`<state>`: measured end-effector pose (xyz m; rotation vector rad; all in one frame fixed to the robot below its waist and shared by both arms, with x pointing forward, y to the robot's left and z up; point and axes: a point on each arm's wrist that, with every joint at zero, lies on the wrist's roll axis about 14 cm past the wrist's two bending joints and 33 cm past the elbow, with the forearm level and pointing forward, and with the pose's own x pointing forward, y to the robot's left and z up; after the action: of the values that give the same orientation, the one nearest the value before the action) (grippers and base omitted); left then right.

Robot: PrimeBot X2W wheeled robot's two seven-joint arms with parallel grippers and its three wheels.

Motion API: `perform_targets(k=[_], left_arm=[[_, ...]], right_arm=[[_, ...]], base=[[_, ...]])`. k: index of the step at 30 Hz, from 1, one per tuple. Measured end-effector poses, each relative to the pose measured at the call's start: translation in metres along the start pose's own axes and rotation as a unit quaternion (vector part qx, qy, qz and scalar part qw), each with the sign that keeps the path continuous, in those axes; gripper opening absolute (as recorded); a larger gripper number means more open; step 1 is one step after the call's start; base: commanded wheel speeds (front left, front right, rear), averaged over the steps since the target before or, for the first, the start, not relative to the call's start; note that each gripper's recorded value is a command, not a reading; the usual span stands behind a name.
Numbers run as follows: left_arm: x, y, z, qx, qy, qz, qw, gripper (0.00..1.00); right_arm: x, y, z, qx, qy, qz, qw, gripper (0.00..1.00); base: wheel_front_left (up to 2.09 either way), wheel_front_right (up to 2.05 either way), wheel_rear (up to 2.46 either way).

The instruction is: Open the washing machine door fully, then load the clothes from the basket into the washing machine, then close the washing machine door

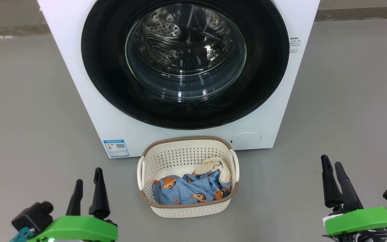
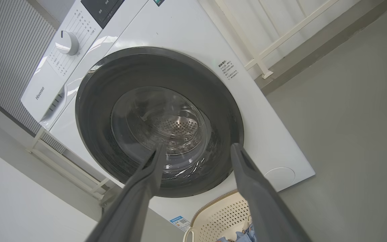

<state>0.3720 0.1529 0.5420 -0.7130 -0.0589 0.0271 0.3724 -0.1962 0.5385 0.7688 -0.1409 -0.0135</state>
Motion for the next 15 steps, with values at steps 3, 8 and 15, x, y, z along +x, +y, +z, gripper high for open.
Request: perform_targets(k=[3,8,15], left_arm=[[-0.001,-0.001,0.000,0.029,-0.005,-0.001,1.000,1.00],[-0.002,-0.007,-0.002,0.089,-0.010,-0.009,0.996,1.00],[-0.005,-0.014,-0.006,0.159,-0.018,-0.020,0.987,1.00]], right_arm=[[0.000,0.002,0.000,-0.023,0.000,0.005,1.000,1.00],[0.000,0.005,0.000,-0.062,-0.002,0.012,0.998,1.00],[0.000,0.008,-0.001,-0.126,-0.004,0.023,0.992,1.00]], base=[[0.00,0.00,0.00],[0.00,0.00,0.00],[0.00,0.00,0.00]])
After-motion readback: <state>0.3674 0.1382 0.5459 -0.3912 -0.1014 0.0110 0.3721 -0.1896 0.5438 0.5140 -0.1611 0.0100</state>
